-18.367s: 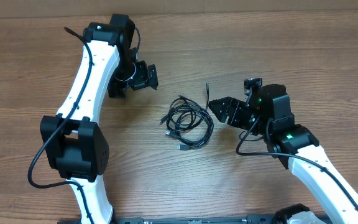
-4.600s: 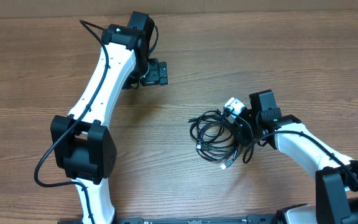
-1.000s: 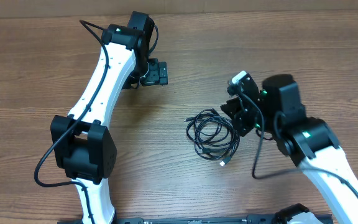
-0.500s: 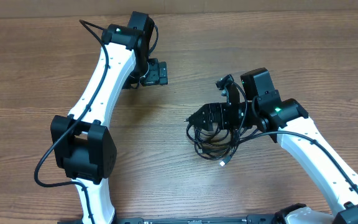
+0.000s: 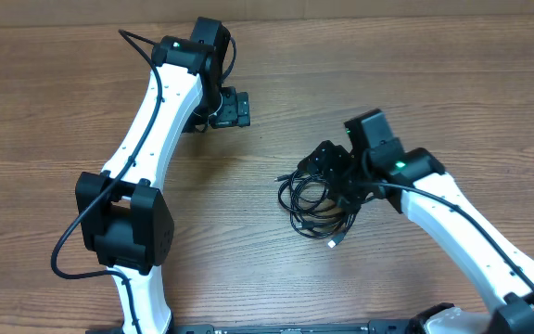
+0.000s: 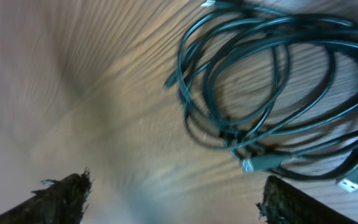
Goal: Untangle cables
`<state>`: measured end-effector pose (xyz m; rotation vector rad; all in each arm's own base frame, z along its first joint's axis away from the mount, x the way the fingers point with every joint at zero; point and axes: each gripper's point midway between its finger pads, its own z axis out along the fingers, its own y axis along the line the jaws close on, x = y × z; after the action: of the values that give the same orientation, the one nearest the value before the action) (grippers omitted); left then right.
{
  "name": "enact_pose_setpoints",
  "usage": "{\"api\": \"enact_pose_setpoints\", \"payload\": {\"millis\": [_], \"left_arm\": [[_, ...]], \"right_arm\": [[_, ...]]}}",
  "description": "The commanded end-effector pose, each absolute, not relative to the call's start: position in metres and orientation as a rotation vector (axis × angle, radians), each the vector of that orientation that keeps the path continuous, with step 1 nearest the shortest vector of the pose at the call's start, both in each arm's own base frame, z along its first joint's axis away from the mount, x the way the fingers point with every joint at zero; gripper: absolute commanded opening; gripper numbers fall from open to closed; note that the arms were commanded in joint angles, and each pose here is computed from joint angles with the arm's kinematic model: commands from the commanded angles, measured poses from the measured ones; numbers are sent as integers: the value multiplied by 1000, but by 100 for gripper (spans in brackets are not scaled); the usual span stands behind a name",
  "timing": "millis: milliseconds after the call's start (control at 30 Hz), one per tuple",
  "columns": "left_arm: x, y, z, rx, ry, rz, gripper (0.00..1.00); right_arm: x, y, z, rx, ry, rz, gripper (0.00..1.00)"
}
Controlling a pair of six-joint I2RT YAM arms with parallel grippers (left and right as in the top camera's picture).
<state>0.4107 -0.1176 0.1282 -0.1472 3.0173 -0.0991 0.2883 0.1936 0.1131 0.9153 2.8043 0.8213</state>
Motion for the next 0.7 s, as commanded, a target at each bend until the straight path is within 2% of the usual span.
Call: {"api": "enact_pose_setpoints", "payload": {"millis": [0, 200, 533, 667], "left_arm": [[414, -117, 142, -166, 2977, -108, 100], [414, -117, 142, -166, 2977, -109, 100], [414, -117, 142, -166, 2977, -109, 100], [414, -117, 142, -166, 2977, -108, 100]], "right_arm": [[307, 179, 92, 1215, 2678, 632, 84], [312, 178, 63, 1453, 2633, 563, 71], [320, 168, 46, 1460, 2595, 463, 55], [321, 166, 34, 1471, 2602, 418, 53]]}}
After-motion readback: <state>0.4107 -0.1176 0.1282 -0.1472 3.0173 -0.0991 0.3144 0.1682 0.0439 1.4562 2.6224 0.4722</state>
